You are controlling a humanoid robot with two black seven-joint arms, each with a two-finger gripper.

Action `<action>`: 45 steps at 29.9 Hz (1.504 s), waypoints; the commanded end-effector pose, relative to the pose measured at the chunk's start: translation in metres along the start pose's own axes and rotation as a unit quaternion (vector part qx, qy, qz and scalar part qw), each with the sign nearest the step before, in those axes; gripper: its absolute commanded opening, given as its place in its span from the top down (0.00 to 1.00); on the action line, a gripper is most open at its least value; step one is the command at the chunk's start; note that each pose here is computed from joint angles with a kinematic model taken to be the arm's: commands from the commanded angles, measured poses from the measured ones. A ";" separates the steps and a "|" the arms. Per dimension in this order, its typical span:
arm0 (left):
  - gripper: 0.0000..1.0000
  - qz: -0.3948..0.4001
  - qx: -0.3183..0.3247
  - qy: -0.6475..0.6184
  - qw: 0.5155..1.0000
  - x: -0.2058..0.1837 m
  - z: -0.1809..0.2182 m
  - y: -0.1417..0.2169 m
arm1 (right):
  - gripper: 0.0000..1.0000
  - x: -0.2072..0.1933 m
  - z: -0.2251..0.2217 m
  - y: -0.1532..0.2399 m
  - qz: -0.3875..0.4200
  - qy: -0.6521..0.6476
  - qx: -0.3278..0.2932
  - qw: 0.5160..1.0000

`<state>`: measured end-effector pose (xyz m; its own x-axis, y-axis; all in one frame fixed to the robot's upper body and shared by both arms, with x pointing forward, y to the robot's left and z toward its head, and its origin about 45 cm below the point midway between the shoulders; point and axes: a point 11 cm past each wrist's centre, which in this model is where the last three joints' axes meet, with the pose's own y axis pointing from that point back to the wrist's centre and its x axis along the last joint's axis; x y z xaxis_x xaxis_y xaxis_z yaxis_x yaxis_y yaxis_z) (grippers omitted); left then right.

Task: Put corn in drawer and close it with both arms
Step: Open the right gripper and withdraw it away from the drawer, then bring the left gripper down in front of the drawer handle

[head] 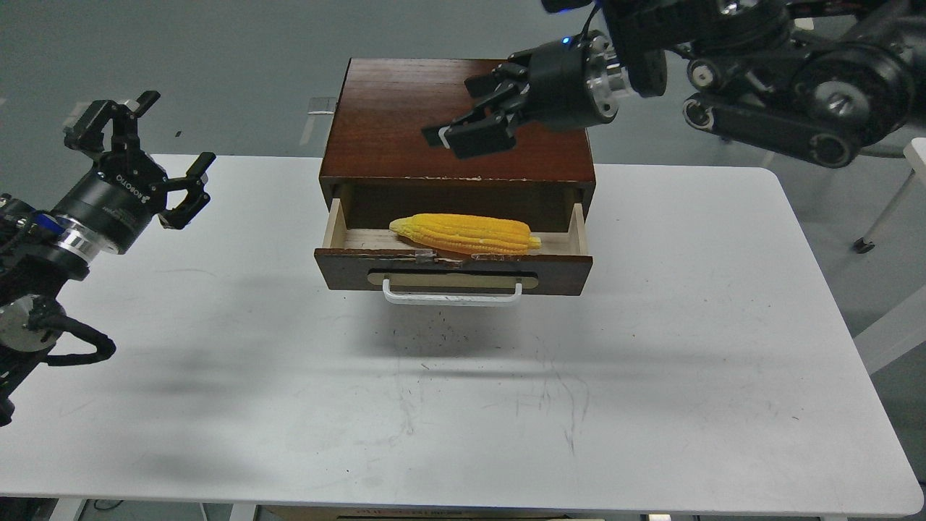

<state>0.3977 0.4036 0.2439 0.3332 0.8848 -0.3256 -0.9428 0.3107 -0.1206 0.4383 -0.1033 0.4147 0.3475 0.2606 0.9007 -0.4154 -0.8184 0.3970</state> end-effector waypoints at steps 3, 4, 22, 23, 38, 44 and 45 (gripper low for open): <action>0.00 0.002 0.002 -0.005 1.000 0.002 0.002 0.001 | 0.01 0.010 0.044 0.056 0.163 -0.223 -0.003 0.961; 0.00 0.001 0.002 -0.005 1.000 0.002 0.001 0.001 | 0.01 0.004 0.056 0.070 0.203 -0.287 0.001 0.936; 0.00 -0.045 0.052 -0.084 0.994 -0.009 -0.011 0.000 | 0.00 -0.205 0.149 0.149 0.374 -0.680 -0.047 0.628; 0.01 -0.051 0.056 -0.099 0.992 -0.009 -0.009 0.000 | 0.00 -0.220 0.151 0.151 0.375 -0.691 -0.056 0.615; 0.00 -0.342 0.013 -0.351 0.872 -0.165 0.063 -0.036 | 0.00 -0.294 0.159 0.161 0.365 -0.711 -0.130 0.587; 0.01 -0.467 -0.001 -0.460 0.756 -0.237 0.025 -0.020 | 0.00 -0.305 0.157 0.161 0.362 -0.716 -0.137 0.582; 0.01 -0.474 -0.003 -0.470 0.745 -0.242 0.019 -0.020 | 0.00 -0.307 0.157 0.161 0.361 -0.716 -0.138 0.581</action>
<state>0.3495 0.2184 0.3535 0.7394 0.2567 0.6224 -0.3671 0.9287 0.0531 0.3984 -0.3955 0.1780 0.2612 -0.9551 -0.1397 -0.9392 -0.2849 0.1917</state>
